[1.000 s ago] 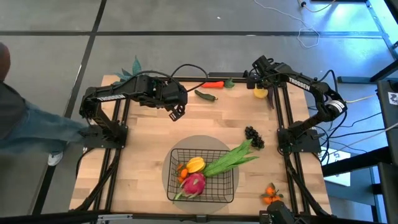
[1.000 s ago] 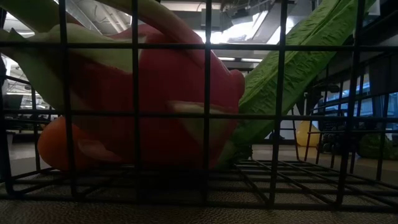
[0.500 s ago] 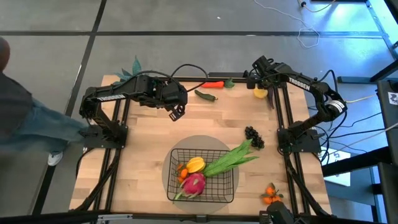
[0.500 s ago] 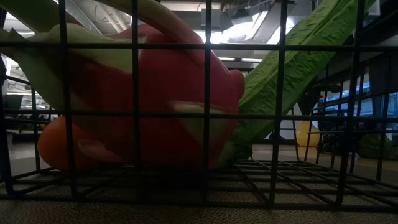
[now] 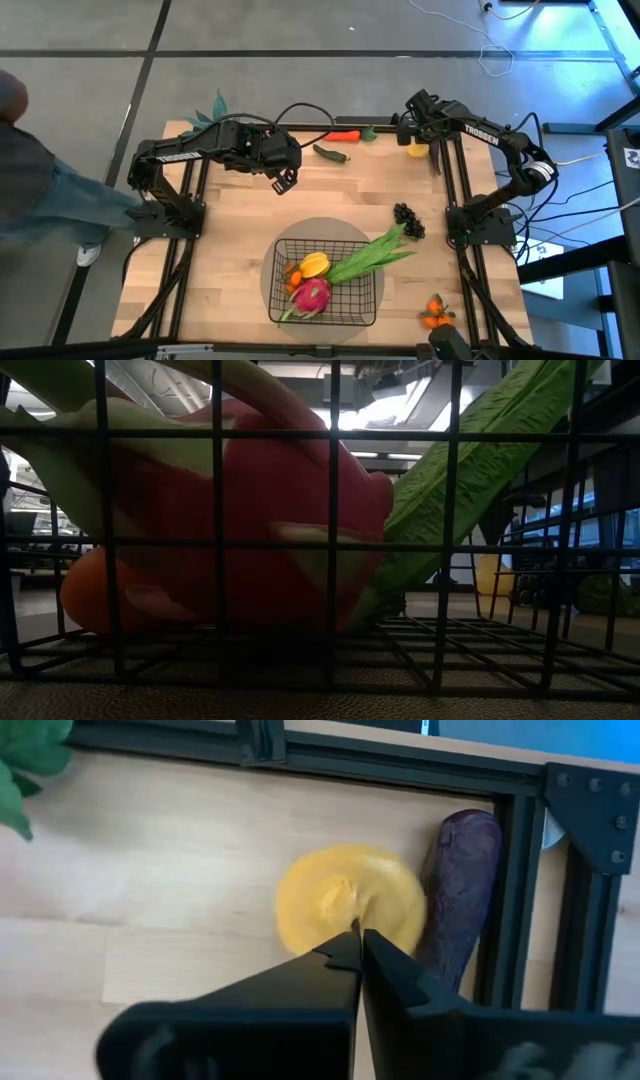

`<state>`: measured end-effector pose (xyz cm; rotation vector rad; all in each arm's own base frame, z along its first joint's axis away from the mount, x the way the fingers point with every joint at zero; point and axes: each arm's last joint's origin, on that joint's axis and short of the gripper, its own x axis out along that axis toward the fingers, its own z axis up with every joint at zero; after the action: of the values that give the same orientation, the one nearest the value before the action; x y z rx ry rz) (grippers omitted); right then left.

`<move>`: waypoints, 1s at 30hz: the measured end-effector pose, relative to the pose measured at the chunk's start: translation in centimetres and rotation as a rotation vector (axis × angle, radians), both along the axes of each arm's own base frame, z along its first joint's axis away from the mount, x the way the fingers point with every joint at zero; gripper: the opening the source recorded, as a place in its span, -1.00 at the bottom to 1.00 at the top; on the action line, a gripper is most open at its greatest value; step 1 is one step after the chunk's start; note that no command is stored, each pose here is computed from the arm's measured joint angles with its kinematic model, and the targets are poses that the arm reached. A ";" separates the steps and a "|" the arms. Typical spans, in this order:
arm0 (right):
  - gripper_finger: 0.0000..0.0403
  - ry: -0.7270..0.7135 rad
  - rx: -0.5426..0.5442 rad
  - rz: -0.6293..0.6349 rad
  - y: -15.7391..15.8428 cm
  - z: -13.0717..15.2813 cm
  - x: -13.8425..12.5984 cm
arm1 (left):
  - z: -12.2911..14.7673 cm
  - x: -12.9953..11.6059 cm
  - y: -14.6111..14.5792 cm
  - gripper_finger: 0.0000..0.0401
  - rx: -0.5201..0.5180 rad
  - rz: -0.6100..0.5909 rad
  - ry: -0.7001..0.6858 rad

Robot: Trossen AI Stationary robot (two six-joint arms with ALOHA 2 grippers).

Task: Build produce basket
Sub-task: Put the pear into the black mesh basket

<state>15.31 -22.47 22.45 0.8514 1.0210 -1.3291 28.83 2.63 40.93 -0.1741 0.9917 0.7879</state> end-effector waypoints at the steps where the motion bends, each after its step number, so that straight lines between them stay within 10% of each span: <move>1: -1.00 0.004 0.002 0.009 0.0 0.2 0.1 | 0.0 0.0 0.0 -0.58 0.000 0.000 0.000; 30: -1.00 -0.062 -0.219 0.632 7.8 14.3 9.1 | 0.0 0.0 0.0 -0.58 0.000 0.010 -0.007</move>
<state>24.41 -14.64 36.71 0.3525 0.9660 -0.8451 28.84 2.65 40.94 -0.1823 0.9847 0.7959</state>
